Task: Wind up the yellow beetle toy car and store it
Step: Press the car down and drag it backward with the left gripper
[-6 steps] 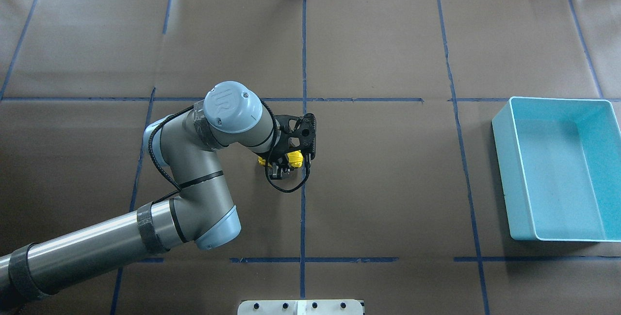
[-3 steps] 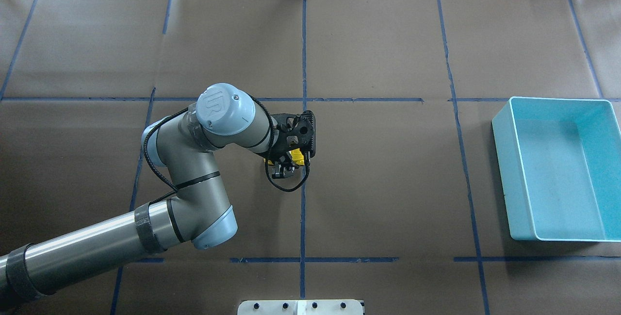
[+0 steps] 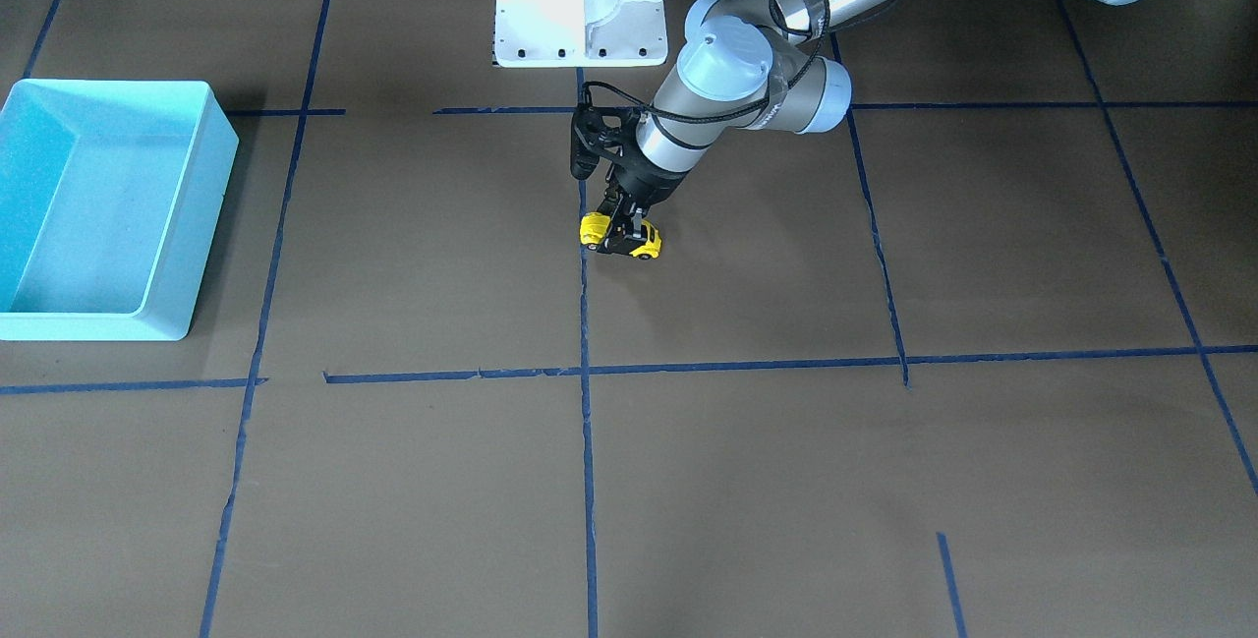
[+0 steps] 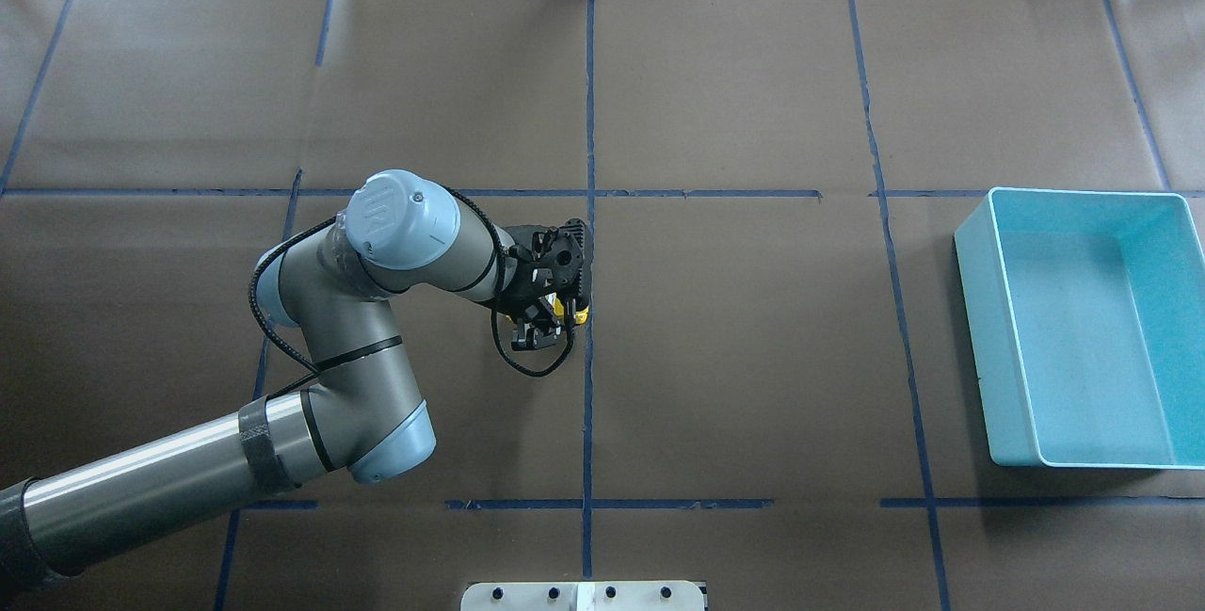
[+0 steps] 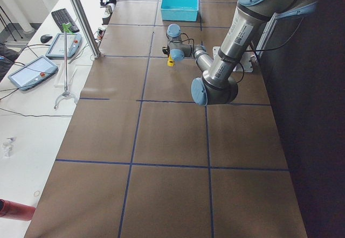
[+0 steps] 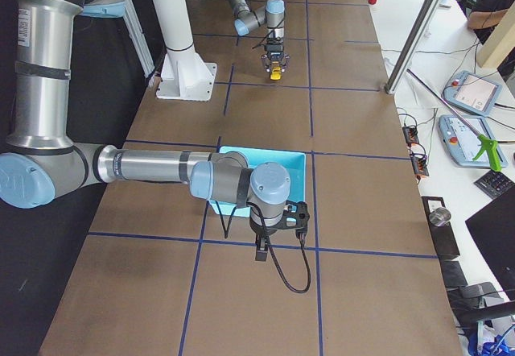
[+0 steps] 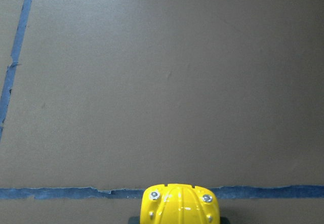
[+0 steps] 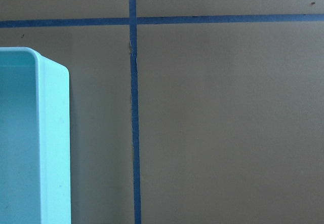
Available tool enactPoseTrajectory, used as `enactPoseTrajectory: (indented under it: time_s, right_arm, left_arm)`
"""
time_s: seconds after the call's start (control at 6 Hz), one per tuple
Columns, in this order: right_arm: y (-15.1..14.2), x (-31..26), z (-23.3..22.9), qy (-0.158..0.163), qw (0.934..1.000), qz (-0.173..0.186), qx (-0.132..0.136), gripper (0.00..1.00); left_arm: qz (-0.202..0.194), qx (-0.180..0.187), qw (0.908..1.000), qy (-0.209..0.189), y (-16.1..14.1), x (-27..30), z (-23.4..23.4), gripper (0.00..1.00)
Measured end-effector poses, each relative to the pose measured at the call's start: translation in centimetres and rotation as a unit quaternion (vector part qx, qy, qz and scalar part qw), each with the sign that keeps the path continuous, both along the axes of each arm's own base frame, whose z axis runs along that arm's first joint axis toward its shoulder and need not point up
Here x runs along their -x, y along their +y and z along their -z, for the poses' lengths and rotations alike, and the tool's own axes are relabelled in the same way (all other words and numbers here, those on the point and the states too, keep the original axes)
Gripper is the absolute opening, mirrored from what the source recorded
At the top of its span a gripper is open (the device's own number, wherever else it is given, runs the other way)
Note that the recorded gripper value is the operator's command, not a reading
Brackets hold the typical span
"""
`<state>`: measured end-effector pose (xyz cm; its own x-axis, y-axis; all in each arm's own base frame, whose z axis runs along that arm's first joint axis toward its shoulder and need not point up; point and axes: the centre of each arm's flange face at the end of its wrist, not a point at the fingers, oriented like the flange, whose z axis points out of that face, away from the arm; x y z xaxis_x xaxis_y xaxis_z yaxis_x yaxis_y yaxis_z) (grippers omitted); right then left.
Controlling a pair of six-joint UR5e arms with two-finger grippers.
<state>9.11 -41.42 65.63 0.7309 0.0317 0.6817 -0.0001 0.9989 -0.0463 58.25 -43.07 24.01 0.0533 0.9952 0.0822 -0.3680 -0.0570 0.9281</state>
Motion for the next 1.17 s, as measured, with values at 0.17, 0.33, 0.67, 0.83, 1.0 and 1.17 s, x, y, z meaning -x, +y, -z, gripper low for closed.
enactPoseTrajectory:
  time_s: [0.17, 0.33, 0.67, 0.83, 1.0, 1.17]
  right_arm:
    - [0.1, 0.0, -0.1, 0.000, 1.0000, 0.000, 0.001, 1.00]
    - [0.1, 0.0, -0.1, 0.000, 1.0000, 0.000, 0.002, 1.00]
    - [0.1, 0.0, -0.1, 0.000, 1.0000, 0.000, 0.001, 1.00]
    - [0.1, 0.0, -0.1, 0.000, 1.0000, 0.000, 0.001, 1.00]
    - [0.1, 0.0, -0.1, 0.000, 1.0000, 0.000, 0.001, 1.00]
    - [0.1, 0.0, -0.1, 0.000, 1.0000, 0.000, 0.001, 1.00]
  left_arm:
    - [-0.001, -0.001, 1.0000, 0.004, 0.1, 0.2, -0.7, 0.01]
    - [-0.001, -0.003, 1.0000, 0.006, 0.2, 0.5, -1.4, 0.01]
    - [-0.008, -0.001, 0.9999, 0.009, 0.5, 1.2, -3.6, 0.01]
    - [-0.009, -0.001, 0.9999, 0.011, 0.4, 1.7, -4.7, 0.01]
    - [-0.012, 0.002, 0.9998, 0.014, -0.3, 3.0, -6.0, 0.02]
    - [-0.018, 0.007, 0.9996, 0.021, -1.1, 5.0, -8.0, 0.02]
